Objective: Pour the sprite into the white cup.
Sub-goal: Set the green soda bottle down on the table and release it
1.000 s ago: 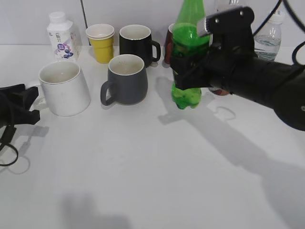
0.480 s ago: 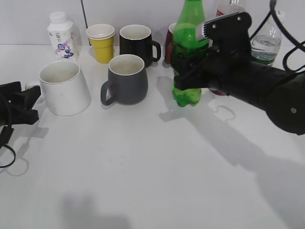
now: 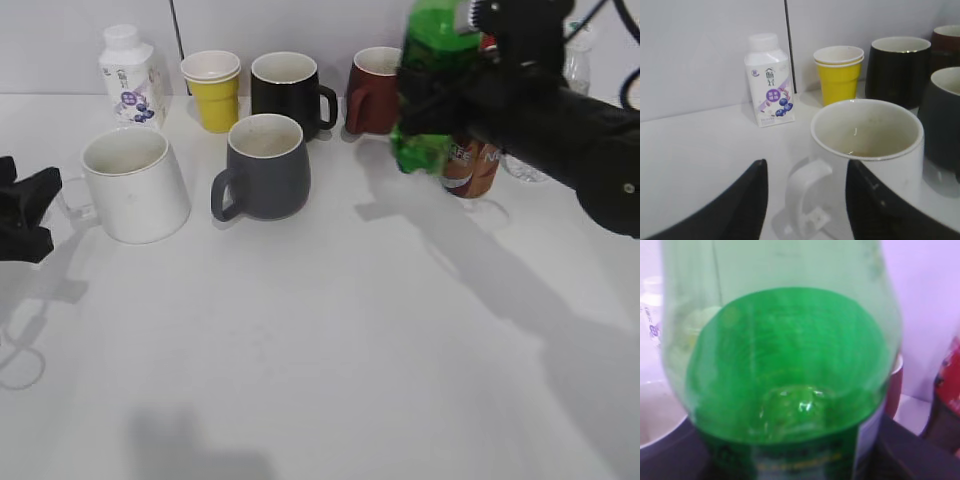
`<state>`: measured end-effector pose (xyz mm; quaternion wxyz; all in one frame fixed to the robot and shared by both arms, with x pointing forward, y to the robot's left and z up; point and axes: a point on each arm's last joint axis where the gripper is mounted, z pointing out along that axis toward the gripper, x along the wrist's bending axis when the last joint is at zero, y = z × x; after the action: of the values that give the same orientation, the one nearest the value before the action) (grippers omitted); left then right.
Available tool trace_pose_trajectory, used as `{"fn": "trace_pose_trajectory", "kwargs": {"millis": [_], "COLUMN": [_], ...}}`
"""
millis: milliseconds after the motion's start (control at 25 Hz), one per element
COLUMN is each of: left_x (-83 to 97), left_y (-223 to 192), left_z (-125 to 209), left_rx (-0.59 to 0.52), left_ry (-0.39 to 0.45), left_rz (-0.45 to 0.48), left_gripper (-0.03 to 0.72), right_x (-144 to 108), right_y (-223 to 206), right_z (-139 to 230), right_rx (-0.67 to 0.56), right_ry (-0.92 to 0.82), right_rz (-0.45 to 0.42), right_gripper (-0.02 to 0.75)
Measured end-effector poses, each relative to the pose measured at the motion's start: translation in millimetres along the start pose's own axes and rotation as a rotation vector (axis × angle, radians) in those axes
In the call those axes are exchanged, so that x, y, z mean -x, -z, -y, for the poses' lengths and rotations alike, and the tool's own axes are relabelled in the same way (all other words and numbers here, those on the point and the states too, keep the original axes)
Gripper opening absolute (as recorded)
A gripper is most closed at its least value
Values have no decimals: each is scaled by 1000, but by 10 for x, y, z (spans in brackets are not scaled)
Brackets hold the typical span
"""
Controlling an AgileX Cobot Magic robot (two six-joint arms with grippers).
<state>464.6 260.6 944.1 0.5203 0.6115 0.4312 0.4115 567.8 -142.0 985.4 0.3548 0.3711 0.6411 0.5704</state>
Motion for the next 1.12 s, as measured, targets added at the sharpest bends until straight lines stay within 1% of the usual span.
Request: {"fn": "trace_pose_trajectory", "kwargs": {"millis": [160, 320, 560, 600, 640, 800, 840, 920, 1000, 1120], "left_x": [1, 2, 3, 3, 4, 5, 5, 5, 4, -2], "left_y": [35, 52, 57, 57, 58, 59, 59, 62, 75, 129], "left_z": [-14, -34, -27, -27, -24, -23, -22, -27, -61, -176], "left_rx": [-47, -52, -61, -61, -62, -63, -64, -63, -49, -31], "left_ry": [-10, -15, -15, -16, -16, -16, -16, -17, -20, -33], "left_rz": [-1, -1, 0, 0, 1, 1, 1, 1, -1, -10], "left_gripper": [393, 393, 393, 393, 393, 393, 393, 393, 393, 393], "right_x": [-13, -28, -100, -109, -115, -141, -145, -149, -147, -134], "right_y": [-87, -120, -151, -154, -161, -163, -162, -157, -138, -72], "right_z": [91, 205, 375, 392, 385, 383, 382, 359, 280, -35], "right_rx": [-14, -48, -110, -116, -114, -116, -114, -106, -83, -15], "right_ry": [-27, -75, -79, -87, -90, -82, -79, -67, -39, -6], "right_rz": [-16, -30, -106, -115, -122, -146, -149, -153, -154, -146], "right_gripper": [379, 379, 379, 389, 415, 568, 589, 615, 621, 626]}}
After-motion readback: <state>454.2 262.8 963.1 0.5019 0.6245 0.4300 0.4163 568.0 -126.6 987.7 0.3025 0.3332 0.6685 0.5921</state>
